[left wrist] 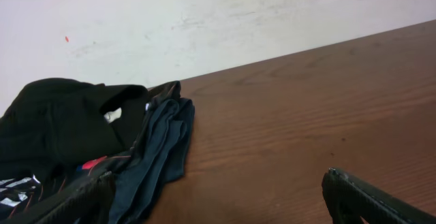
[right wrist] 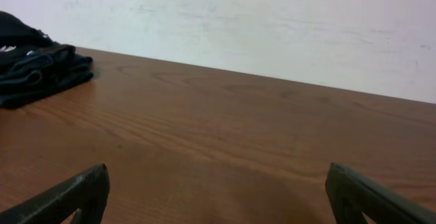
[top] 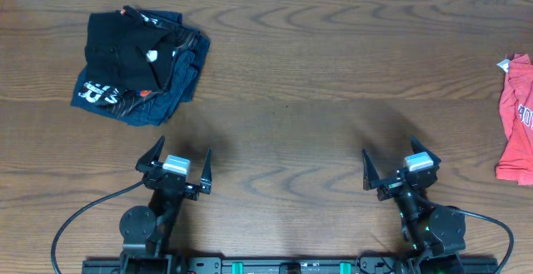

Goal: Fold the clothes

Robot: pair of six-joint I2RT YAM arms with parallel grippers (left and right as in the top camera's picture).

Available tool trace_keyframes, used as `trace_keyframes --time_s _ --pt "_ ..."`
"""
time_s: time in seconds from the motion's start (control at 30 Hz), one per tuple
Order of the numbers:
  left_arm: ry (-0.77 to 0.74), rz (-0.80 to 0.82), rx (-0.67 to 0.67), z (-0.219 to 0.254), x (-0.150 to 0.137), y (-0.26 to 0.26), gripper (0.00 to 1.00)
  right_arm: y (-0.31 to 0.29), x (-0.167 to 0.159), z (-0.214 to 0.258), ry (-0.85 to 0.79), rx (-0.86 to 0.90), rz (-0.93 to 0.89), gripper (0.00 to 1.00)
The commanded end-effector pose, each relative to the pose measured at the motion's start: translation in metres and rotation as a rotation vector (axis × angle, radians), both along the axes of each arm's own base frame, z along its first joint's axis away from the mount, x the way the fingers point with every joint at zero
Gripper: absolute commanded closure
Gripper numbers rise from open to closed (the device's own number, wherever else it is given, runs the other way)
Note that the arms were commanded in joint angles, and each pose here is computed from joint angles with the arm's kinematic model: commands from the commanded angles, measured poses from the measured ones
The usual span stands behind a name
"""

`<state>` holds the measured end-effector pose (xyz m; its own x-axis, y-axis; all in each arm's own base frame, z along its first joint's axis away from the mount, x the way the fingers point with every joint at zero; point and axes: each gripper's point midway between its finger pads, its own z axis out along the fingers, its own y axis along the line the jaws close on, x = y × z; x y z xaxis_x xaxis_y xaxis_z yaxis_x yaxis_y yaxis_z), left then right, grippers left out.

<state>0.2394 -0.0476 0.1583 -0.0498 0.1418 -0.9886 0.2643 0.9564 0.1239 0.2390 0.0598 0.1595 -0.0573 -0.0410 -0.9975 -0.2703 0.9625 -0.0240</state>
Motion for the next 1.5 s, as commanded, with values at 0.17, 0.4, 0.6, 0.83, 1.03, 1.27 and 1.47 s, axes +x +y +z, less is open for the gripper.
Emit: trace_keyframes --time_s 0.17,0.4,0.6,0.83,1.03,1.27,1.47 --pt "0.042 -0.018 -0.004 -0.015 -0.001 -0.003 0.02 -0.003 0.001 0.0 0.001 0.014 -0.017 0.01" --pt "0.044 -0.036 -0.007 -0.015 -0.002 -0.006 0.02 -0.003 0.001 0.0 0.001 0.014 -0.017 0.01" --pt "0.066 -0.124 -0.091 -0.013 -0.008 -0.022 0.02 -0.003 0.001 -0.001 0.003 0.014 -0.017 0.01" --pt "0.128 -0.183 -0.205 -0.017 -0.012 -0.034 0.02 -0.002 0.0 -0.001 0.007 0.019 -0.01 0.01" --pt "0.212 -0.182 -0.307 -0.024 -0.013 -0.037 0.02 0.002 0.0 0.003 0.046 0.224 -0.001 0.01" --pt "0.194 -0.236 -0.33 0.027 -0.017 -0.044 0.02 0.017 -0.012 0.046 0.01 0.287 0.105 0.01" --pt "0.395 -0.098 -0.283 0.063 -0.009 -0.027 0.02 0.006 -0.011 0.077 0.142 0.257 0.024 0.01"
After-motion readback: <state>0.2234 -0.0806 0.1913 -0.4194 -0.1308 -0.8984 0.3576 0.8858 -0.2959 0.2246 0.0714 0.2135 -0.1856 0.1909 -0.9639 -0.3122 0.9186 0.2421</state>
